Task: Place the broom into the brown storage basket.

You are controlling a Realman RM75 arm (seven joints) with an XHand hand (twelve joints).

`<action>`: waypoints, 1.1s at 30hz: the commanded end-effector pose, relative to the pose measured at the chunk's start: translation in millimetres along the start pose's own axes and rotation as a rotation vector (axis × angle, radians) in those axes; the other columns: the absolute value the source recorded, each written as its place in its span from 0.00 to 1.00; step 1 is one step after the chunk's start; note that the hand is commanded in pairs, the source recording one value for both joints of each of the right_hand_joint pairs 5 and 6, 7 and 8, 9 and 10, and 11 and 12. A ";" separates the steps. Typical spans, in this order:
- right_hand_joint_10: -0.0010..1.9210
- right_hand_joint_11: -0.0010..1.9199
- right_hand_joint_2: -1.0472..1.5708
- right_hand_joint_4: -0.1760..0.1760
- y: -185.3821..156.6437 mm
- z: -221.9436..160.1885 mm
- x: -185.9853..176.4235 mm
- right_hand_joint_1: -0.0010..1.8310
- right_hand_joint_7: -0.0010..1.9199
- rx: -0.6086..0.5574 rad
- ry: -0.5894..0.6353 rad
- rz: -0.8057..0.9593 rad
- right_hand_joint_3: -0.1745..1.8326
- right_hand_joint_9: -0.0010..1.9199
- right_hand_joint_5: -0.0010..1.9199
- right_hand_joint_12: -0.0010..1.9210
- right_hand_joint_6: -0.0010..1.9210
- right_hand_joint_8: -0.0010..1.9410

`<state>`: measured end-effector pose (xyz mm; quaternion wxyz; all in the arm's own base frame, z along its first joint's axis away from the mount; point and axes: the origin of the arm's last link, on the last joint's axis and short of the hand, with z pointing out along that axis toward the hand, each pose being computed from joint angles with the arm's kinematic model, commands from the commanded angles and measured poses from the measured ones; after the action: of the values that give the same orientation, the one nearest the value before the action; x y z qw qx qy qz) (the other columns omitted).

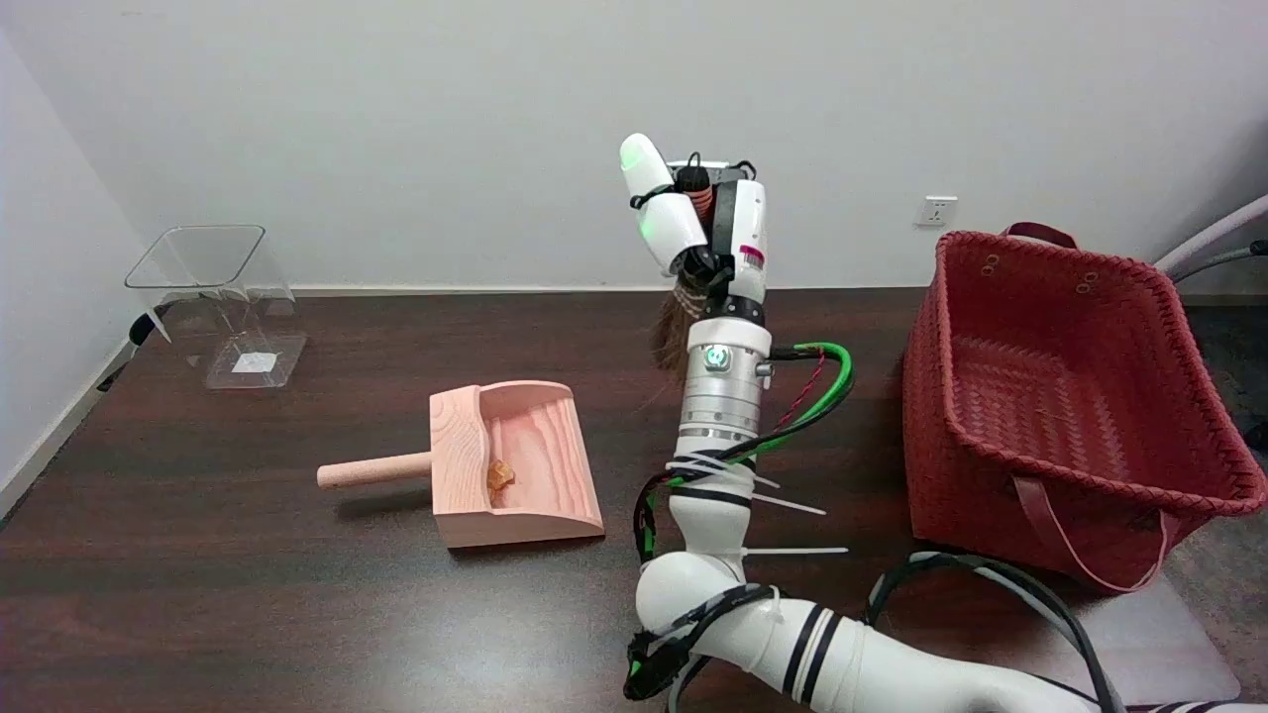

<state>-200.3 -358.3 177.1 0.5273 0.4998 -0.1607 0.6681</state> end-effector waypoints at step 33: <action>1.00 1.00 1.00 0.50 -22.6 63.5 146.7 0.38 1.00 0.382 0.376 -0.510 0.00 1.00 1.00 1.00 1.00 0.99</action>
<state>-164.3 -335.5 259.9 0.5856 0.5146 0.0876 0.6202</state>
